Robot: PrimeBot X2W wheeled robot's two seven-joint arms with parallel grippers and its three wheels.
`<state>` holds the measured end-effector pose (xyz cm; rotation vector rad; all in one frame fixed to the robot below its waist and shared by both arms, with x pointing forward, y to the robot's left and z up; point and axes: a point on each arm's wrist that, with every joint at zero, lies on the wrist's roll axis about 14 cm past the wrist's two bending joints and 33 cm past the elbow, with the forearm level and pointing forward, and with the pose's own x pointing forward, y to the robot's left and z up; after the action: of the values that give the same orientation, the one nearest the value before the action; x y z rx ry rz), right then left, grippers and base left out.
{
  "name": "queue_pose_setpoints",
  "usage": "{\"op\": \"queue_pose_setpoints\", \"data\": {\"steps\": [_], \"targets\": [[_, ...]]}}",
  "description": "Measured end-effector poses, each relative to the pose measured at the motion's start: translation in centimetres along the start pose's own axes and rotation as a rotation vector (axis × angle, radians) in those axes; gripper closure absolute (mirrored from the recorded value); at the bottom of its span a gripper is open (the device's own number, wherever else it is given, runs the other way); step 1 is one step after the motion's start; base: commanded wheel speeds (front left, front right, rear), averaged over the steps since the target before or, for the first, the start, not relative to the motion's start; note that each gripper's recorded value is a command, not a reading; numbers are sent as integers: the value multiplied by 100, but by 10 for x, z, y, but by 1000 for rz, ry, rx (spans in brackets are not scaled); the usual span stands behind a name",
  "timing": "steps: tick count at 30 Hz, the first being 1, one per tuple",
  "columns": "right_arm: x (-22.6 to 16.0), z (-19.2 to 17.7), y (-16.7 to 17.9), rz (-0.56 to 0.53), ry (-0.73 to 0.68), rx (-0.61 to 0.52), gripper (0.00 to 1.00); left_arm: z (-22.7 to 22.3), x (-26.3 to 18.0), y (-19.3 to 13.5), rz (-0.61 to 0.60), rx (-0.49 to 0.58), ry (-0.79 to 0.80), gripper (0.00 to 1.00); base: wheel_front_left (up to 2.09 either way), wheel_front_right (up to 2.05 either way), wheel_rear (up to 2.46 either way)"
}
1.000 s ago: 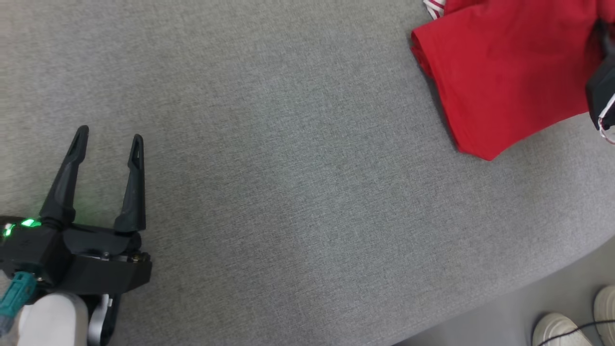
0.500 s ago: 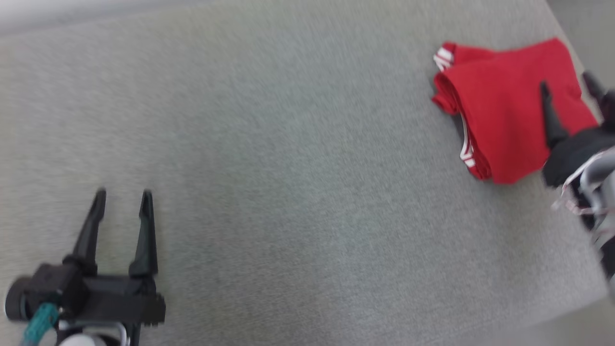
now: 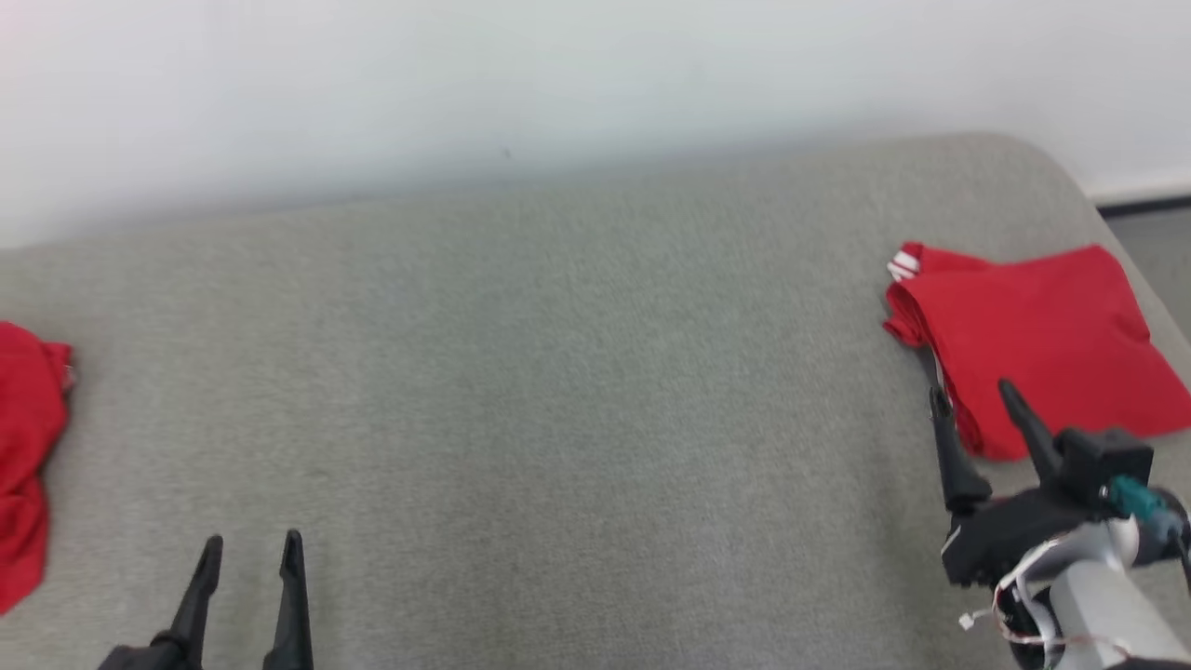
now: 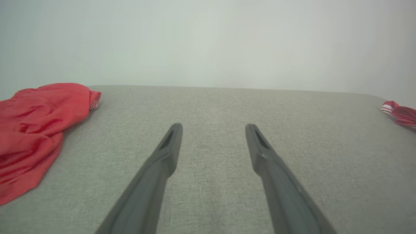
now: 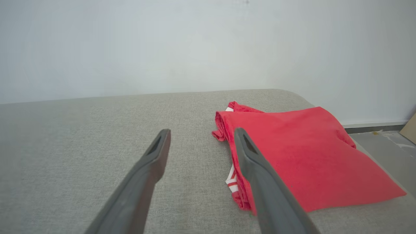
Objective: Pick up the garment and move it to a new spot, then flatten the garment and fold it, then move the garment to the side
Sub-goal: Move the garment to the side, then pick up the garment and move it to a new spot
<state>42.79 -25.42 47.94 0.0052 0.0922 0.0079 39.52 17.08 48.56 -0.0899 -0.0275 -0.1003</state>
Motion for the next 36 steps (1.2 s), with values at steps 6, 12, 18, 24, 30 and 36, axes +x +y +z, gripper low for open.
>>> {"op": "queue_pose_setpoints", "data": {"steps": [6, 12, 18, 24, 30, 36], "targets": [[-22, 13, 40, 79, -62, 54, 0, 21, -33, 16, 68, 4, -55, 0, 0, 0, 0], [-32, 22, 72, 158, -86, 53, 0, 25, -53, 29, 123, -2, -70, 0, 0, 0, 0], [-37, 27, 85, 185, -94, 44, 0, 24, -62, 34, 150, -11, -68, 0, 0, 0, 0], [-42, 23, 82, 162, -83, 50, 0, 23, -60, 33, 150, -15, -64, 0, 0, 0, 0], [-47, 20, 78, 144, -71, 36, 0, 23, -59, 32, 148, -15, -65, 0, 0, 0, 0], [-49, 20, 76, 136, -72, 40, 0, 22, -58, 28, 144, -20, -63, 0, 0, 0, 0]]}}
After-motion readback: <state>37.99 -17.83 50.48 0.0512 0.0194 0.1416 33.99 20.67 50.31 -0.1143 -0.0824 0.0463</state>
